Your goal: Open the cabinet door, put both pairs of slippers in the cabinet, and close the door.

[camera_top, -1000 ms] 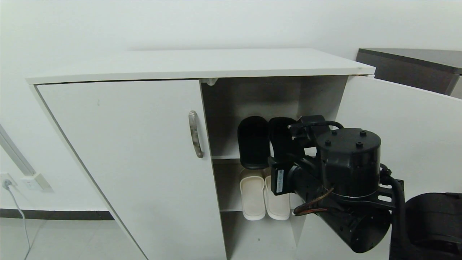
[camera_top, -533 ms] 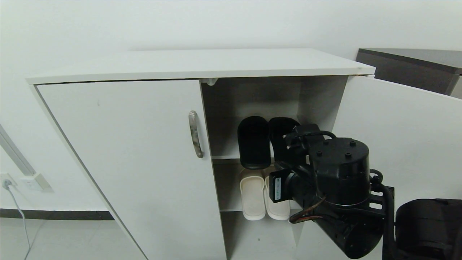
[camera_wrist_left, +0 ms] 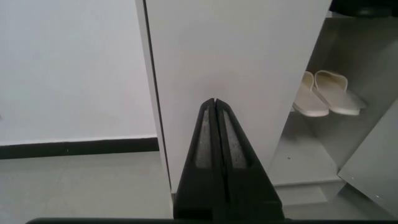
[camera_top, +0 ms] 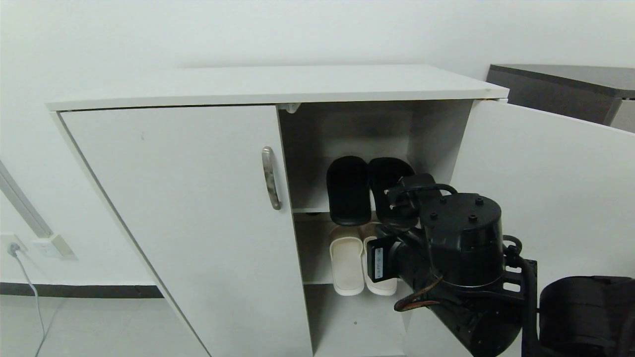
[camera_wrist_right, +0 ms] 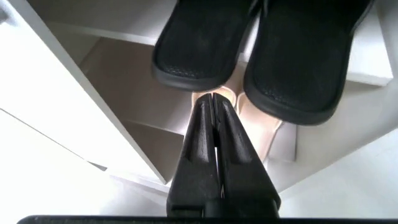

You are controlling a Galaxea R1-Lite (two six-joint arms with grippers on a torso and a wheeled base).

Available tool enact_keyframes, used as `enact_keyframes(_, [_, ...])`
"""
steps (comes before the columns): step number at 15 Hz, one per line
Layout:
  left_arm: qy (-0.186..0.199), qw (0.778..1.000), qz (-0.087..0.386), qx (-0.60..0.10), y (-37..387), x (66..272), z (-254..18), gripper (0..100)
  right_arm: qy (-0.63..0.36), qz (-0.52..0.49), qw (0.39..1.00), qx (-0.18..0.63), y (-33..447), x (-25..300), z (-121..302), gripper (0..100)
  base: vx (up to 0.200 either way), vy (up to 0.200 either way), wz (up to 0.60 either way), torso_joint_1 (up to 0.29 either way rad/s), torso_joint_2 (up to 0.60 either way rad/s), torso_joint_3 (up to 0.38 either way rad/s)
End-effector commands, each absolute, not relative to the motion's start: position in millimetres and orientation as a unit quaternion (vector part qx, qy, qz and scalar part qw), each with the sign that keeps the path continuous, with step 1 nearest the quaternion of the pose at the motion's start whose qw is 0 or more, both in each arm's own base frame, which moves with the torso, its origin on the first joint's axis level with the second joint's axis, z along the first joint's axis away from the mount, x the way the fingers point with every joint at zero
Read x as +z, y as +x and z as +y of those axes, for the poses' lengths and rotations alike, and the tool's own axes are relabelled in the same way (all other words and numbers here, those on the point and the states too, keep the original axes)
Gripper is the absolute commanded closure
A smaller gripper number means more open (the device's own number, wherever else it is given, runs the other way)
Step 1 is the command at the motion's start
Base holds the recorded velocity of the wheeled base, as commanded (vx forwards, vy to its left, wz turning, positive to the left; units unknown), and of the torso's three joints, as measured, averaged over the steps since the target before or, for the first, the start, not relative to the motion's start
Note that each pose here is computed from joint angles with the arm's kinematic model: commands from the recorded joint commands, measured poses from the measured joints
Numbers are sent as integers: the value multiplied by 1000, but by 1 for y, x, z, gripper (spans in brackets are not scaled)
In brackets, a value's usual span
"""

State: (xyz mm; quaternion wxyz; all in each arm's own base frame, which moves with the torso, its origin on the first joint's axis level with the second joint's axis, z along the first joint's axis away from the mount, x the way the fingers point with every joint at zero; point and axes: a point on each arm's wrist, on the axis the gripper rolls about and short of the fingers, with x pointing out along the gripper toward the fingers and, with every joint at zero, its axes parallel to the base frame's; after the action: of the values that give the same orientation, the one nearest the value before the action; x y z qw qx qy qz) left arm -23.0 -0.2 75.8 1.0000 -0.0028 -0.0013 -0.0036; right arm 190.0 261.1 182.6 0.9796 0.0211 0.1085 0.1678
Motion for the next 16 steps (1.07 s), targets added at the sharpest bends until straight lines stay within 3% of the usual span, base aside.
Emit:
enact_keyframes(1, [-3, 1000, -1, -4, -23, 76, 0, 100, 20, 110, 979, 168, 190, 181, 262, 100, -200, 0, 0, 2, -2, 7])
enact_keyframes(16, [-4, 1000, -1, -4, -23, 76, 0, 100, -7, 127, 978, 164, 194, 166, 254, 100, -200, 0, 0, 2, 2, 1])
